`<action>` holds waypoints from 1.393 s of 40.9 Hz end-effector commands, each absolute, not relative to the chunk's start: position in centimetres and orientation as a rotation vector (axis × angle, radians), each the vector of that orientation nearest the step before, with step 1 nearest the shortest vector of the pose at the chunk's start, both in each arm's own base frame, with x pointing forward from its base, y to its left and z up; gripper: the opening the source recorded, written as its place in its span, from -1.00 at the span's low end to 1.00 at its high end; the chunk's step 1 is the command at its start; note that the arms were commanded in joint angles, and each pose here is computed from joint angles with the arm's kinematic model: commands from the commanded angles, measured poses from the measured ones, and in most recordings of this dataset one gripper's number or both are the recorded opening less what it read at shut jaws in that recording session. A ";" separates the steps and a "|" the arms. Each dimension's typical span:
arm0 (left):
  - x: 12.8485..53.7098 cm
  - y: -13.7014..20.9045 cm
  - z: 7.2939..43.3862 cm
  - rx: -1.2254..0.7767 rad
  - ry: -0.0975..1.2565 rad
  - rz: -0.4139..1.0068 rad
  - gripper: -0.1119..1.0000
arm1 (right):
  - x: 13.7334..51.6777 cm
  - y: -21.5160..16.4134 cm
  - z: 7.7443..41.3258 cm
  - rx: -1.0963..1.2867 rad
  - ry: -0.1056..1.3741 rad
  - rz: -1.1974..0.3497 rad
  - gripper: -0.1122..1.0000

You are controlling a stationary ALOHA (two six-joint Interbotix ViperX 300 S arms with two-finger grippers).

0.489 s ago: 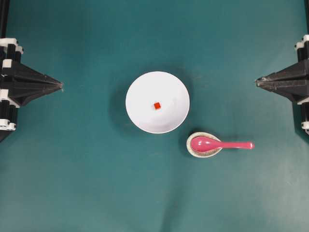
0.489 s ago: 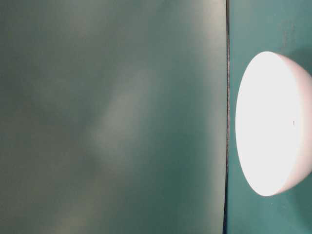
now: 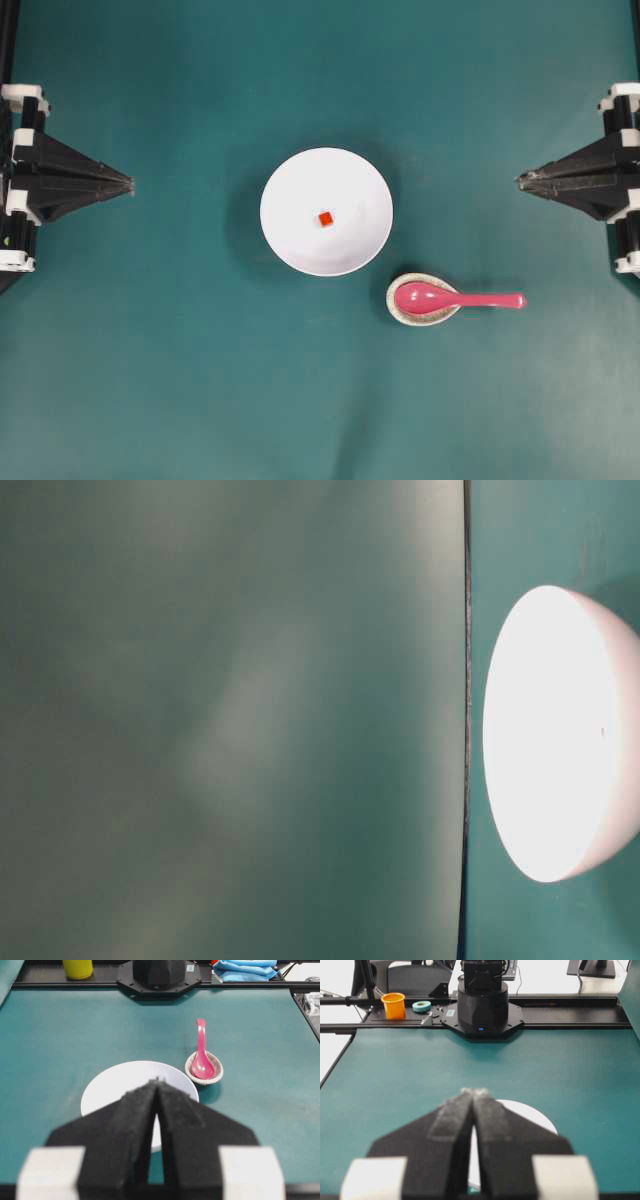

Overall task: Grip the spoon and scoop the red block from the bowl with right arm.
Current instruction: 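Move the right gripper toward the pink spoon handle, then close the right gripper on the pink spoon's handle end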

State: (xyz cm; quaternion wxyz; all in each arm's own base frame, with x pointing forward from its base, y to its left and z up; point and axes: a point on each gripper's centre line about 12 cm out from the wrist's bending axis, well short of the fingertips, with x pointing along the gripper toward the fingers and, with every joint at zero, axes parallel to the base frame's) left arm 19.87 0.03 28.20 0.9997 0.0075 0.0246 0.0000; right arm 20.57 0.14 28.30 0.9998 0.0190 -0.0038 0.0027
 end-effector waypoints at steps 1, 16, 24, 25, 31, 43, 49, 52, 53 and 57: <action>20.1 0.0 29.3 0.018 0.021 -0.002 -0.80 | 20.8 0.2 29.6 0.059 -0.056 0.006 -0.80; 20.1 0.0 29.4 0.015 0.012 -0.002 -0.80 | 21.2 0.2 28.5 0.131 -0.026 -0.001 -0.03; 20.1 0.0 29.4 0.012 0.011 -0.002 -0.80 | 21.8 1.8 24.5 0.189 0.002 0.045 -0.01; 20.1 0.0 29.4 0.010 0.009 -0.002 -0.80 | 21.7 2.1 23.7 0.213 -0.004 0.047 -0.01; 20.1 0.0 29.4 0.007 0.008 -0.002 -0.80 | 20.9 3.3 20.2 0.297 -0.043 0.043 -0.01; 20.1 0.0 29.5 0.006 0.003 -0.002 -0.80 | 20.2 6.3 12.8 0.273 0.162 -0.045 -0.01; 20.1 0.0 29.7 0.006 -0.009 -0.002 -0.80 | 20.4 7.1 10.3 0.219 0.265 -0.072 -0.01; 20.1 0.0 29.7 0.004 -0.017 -0.002 -0.80 | 20.3 7.0 9.6 0.205 0.292 -0.078 -0.01; 20.2 0.0 29.7 0.004 -0.017 -0.002 -0.80 | 20.3 7.0 9.6 0.204 0.293 -0.079 -0.01; 20.2 0.0 29.8 0.004 -0.021 -0.001 -0.80 | 20.2 7.0 9.5 0.203 0.298 -0.078 -0.01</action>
